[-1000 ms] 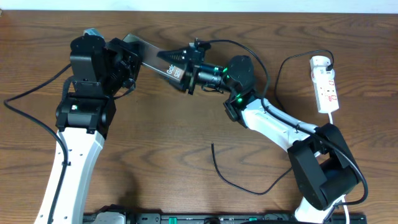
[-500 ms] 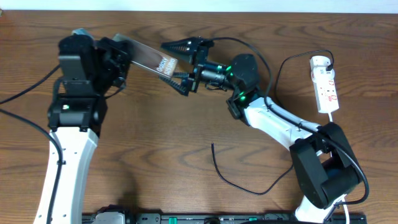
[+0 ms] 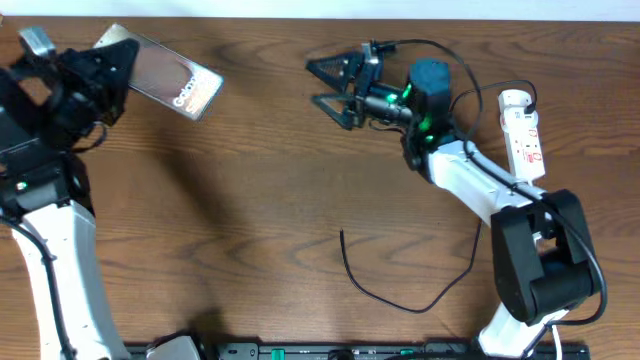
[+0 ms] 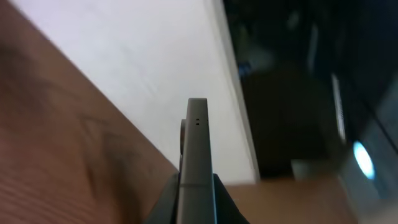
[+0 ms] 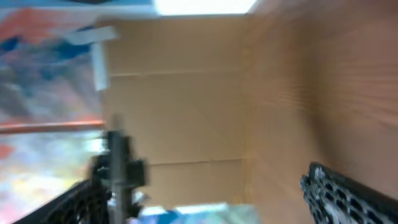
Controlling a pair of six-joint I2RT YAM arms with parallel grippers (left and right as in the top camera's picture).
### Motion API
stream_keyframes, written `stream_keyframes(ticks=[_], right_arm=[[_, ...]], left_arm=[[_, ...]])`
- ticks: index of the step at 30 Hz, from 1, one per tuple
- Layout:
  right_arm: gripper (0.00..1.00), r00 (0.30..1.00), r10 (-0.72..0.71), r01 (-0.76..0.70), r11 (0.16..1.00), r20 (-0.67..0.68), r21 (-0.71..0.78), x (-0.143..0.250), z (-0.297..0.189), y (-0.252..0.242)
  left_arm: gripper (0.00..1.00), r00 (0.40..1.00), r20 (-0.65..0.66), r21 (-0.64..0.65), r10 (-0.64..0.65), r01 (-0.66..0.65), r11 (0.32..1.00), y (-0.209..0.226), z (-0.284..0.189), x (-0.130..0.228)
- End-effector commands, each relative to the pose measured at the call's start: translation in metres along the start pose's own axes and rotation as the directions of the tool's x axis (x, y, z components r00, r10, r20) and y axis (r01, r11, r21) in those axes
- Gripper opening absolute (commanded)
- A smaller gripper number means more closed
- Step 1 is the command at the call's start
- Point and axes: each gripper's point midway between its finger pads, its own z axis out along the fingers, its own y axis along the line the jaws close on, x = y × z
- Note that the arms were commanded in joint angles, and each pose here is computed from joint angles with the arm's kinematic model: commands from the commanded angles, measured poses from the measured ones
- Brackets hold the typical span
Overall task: Plug charger to phone and switch on socket
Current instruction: 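Release the right gripper and carry the box left with the left gripper, then lower the right gripper onto the black cable's plug end on the table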
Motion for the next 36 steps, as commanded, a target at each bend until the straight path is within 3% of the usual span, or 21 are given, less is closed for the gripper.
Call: stream_keyframes(ticks=[1, 7, 10, 12, 15, 19, 27, 36], right_arm=[[0.99, 0.968, -0.242, 0.247, 0.966, -0.070, 0.076, -0.005, -0.013, -0.015], [0.99, 0.934, -0.298, 0.352, 0.857, -0.196, 0.375, -0.008, -0.031, -0.042], [0.99, 0.917, -0.305, 0.397, 0.653, -0.257, 0.645, -0.007, -0.062, -0.060], [0.99, 0.907, -0.291, 0.417, 0.516, -0.304, 0.748, -0.001, -0.082, -0.064], [0.99, 0.895, -0.236, 0.443, 0.370, -0.378, 0.817, 0.018, -0.103, -0.072], [0.99, 0.886, -0.134, 0.465, 0.249, -0.445, 0.850, 0.049, -0.120, -0.093], [0.99, 0.851, 0.040, 0.502, 0.232, -0.524, 0.833, 0.118, -0.117, -0.146], [0.89, 0.870, 0.140, 0.447, 0.180, -0.473, 0.876, 0.178, -0.118, -0.198]], left_arm=[[0.07, 0.963, -0.267, 0.121, 0.027, 0.006, 0.993, -0.010, -0.001, 0.034], [0.07, 0.888, -0.459, 0.150, 0.019, 0.056, 0.987, 0.017, 0.020, 0.060], [0.07, 0.837, -0.544, 0.189, 0.062, 0.051, 0.981, 0.027, 0.032, 0.081], [0.07, 0.807, -0.583, 0.216, 0.096, 0.040, 0.976, 0.033, 0.040, 0.093], [0.07, 0.768, -0.621, 0.260, 0.157, 0.013, 0.965, 0.041, 0.052, 0.111], [0.07, 0.698, -0.664, 0.361, 0.268, -0.015, 0.932, 0.049, 0.060, 0.138], [0.07, 0.665, -0.702, 0.352, 0.255, 0.012, 0.936, 0.070, 0.076, 0.156], [0.07, 0.720, -0.665, 0.279, 0.198, -0.007, 0.960, 0.090, 0.081, 0.136]])
